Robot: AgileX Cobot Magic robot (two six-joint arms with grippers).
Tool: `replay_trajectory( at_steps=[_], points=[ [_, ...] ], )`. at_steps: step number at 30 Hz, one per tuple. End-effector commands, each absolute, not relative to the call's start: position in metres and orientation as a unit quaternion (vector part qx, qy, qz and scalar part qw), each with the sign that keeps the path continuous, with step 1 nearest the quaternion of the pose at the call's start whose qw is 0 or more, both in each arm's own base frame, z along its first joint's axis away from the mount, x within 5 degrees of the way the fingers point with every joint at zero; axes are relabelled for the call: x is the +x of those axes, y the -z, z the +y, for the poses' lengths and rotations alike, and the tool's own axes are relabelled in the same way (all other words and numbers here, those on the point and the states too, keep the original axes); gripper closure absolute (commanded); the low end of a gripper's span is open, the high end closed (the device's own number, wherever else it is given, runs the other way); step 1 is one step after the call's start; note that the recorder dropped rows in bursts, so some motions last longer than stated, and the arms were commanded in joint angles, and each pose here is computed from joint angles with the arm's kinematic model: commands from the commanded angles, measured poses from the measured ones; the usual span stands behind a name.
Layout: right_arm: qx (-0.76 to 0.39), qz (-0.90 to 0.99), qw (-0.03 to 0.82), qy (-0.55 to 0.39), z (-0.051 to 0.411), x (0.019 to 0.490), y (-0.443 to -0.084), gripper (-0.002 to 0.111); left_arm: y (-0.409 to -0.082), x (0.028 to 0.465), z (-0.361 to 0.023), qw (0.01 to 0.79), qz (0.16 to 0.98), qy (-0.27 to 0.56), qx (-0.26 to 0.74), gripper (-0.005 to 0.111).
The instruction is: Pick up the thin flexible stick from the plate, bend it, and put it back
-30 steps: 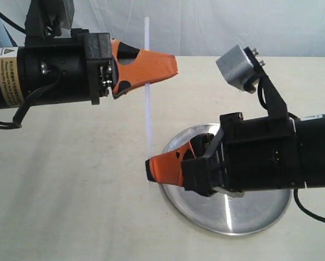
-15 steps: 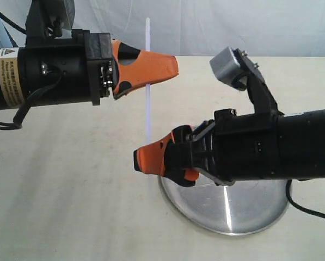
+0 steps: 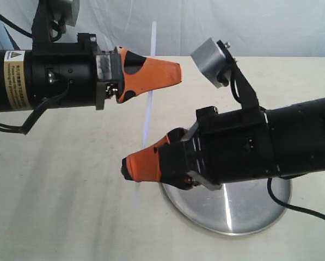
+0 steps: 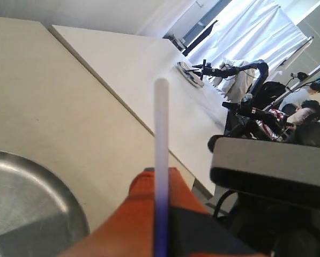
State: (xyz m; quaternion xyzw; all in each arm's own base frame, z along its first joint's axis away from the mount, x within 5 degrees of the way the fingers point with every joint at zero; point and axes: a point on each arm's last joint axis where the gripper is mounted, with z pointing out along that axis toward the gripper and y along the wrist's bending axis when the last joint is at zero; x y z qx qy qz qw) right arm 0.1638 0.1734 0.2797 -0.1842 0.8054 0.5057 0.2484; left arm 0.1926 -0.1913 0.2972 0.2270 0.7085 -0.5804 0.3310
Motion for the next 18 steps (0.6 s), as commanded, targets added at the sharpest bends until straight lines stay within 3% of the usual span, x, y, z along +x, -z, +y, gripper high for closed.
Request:
replay_trajectory(
  at_steps=[1, 9, 18],
  points=[
    [-0.187, 0.782, 0.308, -0.508, 0.166, 0.159, -0.304, 0.109, -0.286, 0.186, -0.192, 0.319, 0.722, 0.539, 0.295, 0.107],
    [-0.170, 0.777, 0.393, -0.462, 0.140, 0.142, -0.331, 0.109, -0.294, 0.162, -0.211, 0.276, 0.682, 0.601, 0.313, 0.107],
    [-0.181, 0.851, 0.292, -0.397, 0.134, 0.133, -0.307, 0.109, -0.332, 0.149, -0.228, 0.271, 0.603, 0.688, 0.299, 0.107]
  ],
)
